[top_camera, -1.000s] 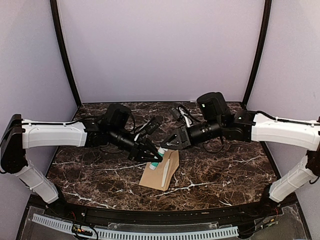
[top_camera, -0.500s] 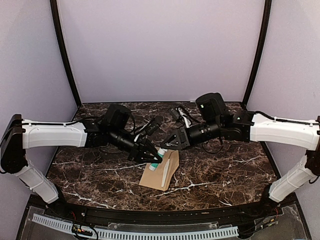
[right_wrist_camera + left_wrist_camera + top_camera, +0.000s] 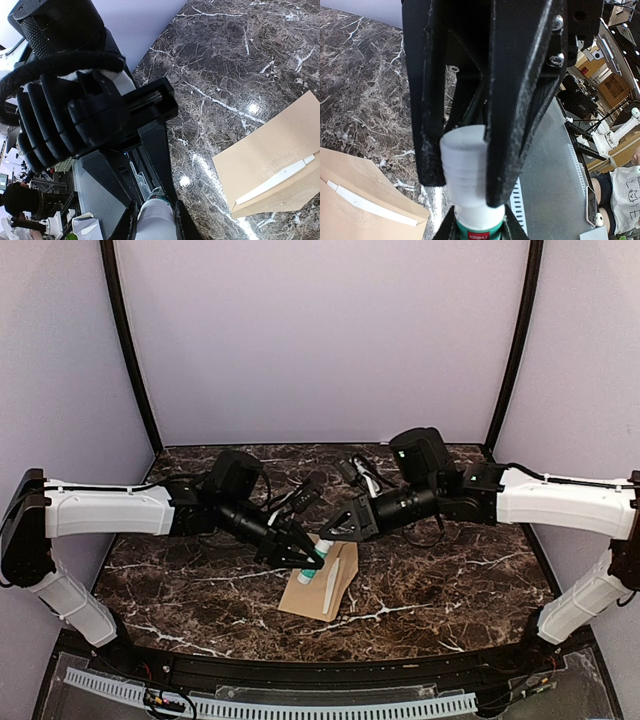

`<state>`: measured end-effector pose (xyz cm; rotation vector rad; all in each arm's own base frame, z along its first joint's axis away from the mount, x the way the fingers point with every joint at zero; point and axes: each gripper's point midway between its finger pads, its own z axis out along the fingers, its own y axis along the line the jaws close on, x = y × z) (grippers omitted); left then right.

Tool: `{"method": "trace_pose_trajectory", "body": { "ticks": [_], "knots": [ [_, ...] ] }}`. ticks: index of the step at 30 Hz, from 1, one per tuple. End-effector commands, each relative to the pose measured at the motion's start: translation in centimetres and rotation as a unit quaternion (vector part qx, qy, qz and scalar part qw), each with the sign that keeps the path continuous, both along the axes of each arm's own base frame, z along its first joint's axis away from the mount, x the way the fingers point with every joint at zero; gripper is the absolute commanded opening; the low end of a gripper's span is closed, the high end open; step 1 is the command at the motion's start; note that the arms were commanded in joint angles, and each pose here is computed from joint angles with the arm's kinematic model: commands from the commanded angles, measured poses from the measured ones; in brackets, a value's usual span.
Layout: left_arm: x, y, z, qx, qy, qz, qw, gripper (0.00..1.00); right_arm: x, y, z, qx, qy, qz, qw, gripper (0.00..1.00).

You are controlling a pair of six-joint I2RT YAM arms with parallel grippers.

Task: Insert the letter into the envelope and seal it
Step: Screw the solid glue.

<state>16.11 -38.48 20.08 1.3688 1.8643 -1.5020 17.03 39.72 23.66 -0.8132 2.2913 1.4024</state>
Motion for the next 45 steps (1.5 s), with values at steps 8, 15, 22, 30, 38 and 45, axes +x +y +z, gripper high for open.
{"method": "trace_pose_trajectory", "body": {
  "ticks": [8,15,22,30,38,45],
  "knots": [
    [-0.1,-0.1,1.4,-0.022,-0.008,-0.004,1.0,0.0,-1.9,0.6,0.5,0.034,0.019,0.043,0.998,0.12],
    [0.4,-0.1,1.0,-0.015,0.003,0.005,1.0,0.0,-2.3,0.6,1.6,0.056,0.02,0.043,0.997,0.11],
    [0.9,-0.2,0.6,-0.007,0.013,0.011,1.0,0.0,-2.6,0.6,2.4,0.072,0.021,0.047,0.996,0.12],
    [1.3,-0.1,0.3,0.0,0.02,0.017,1.0,0.0,-2.8,0.7,2.3,0.071,0.022,0.049,0.996,0.15],
    [1.1,-0.1,0.2,-0.001,0.022,0.013,1.0,0.0,-2.5,0.6,2.4,0.069,0.017,0.04,0.997,0.22],
    [1.2,-0.2,0.2,0.0,0.024,0.014,1.0,0.0,-2.5,0.6,2.3,0.068,0.016,0.039,0.997,0.28]
  ]
}}
